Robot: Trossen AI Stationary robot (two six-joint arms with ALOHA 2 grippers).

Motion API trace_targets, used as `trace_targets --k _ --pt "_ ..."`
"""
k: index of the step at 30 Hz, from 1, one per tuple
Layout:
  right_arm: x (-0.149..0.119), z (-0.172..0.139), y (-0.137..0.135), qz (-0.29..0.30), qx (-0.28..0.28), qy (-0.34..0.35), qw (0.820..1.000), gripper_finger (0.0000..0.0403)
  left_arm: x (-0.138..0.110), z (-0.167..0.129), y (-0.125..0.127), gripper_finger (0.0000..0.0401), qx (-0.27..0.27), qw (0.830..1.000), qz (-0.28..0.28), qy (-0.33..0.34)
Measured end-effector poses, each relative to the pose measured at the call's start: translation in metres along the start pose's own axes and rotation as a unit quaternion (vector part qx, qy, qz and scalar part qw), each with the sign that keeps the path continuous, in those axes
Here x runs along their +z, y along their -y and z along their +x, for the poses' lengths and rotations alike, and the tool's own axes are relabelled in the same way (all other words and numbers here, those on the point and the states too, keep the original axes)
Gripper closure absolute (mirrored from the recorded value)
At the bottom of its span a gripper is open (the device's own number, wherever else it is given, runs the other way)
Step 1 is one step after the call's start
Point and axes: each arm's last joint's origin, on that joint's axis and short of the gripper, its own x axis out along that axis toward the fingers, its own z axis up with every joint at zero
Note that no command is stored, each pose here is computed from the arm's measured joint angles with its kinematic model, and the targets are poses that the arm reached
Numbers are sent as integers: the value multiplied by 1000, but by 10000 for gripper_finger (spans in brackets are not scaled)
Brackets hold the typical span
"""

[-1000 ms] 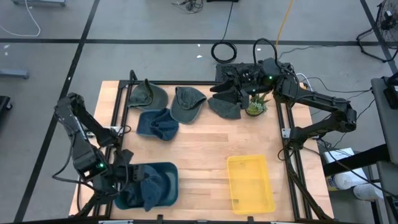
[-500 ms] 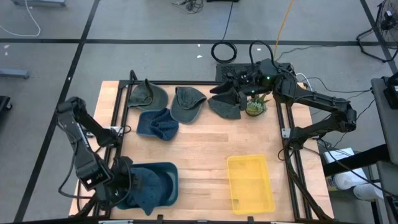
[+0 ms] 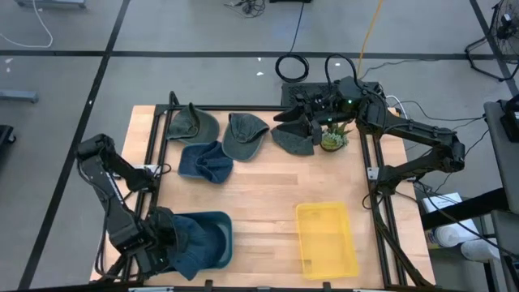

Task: Pick & Place hat
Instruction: Put the right dark blue cap into the blue bin

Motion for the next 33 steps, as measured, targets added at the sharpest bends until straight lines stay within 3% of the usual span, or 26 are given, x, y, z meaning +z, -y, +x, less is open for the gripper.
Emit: trace_targets --k 21,26,33 --pt "-2 0 1 -18 0 -9 1000 206 -25 54 9 383 121 991 19 54" --pt "-2 0 1 -18 0 -9 1000 206 -28 57 10 383 116 992 16 50" --pt "-2 0 1 -18 0 -9 1000 206 -27 57 11 335 117 992 26 48"
